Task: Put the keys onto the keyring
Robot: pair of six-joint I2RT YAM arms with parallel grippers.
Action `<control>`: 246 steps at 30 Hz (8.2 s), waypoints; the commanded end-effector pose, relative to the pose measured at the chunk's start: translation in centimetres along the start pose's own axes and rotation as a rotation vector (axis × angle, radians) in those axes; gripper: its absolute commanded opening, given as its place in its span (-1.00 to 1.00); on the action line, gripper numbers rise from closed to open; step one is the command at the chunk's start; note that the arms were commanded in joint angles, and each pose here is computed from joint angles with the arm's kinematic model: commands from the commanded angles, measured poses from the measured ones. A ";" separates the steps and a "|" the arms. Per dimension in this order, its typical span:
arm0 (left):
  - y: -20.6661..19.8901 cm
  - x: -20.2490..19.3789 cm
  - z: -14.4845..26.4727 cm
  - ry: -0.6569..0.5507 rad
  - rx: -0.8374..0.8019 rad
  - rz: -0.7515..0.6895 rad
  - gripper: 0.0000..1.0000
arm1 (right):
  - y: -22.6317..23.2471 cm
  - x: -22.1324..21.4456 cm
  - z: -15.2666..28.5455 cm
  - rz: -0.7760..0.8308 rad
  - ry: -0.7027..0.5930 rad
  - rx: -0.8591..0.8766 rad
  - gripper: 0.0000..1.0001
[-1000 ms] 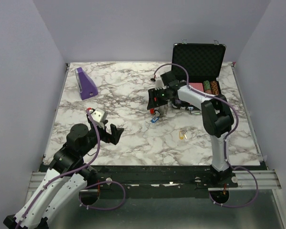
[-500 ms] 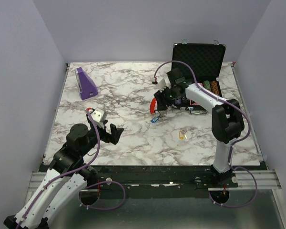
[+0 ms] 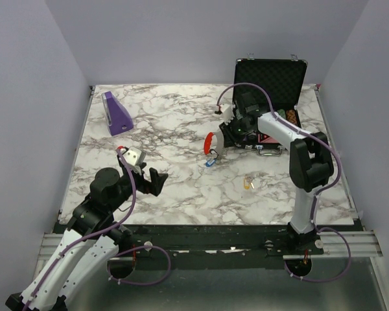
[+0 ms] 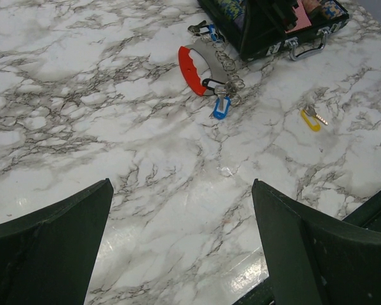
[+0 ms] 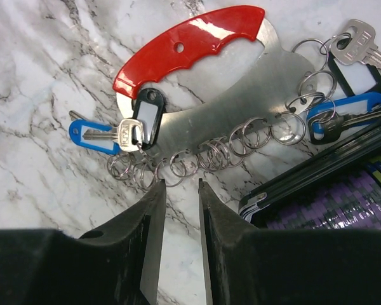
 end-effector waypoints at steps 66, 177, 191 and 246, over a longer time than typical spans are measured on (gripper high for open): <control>-0.3 0.9 -0.2 -0.029 -0.041 0.010 0.97 | 1.2 -0.2 -4.6 -0.143 0.026 0.076 -0.15; -7.4 -1.6 -5.7 0.035 -0.703 -0.164 0.03 | 21.4 0.5 5.1 0.648 -0.245 0.879 -0.99; -8.6 -3.7 -6.6 0.138 -0.704 -0.195 -0.02 | 21.8 0.7 5.5 0.634 -0.280 0.914 -0.99; -6.1 -6.3 -8.1 0.512 -0.143 0.244 0.04 | 18.5 2.2 -0.2 0.314 -0.136 0.626 -0.99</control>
Point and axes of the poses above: each gripper's point midway between its finger pads, its own z axis back along the fingers, its own y axis along the line the jaws close on, x = y × z, the point moved 5 cm from there along z, back along the fingers, and after that the axes turned 2 degrees about z, right-handed, at the moved point
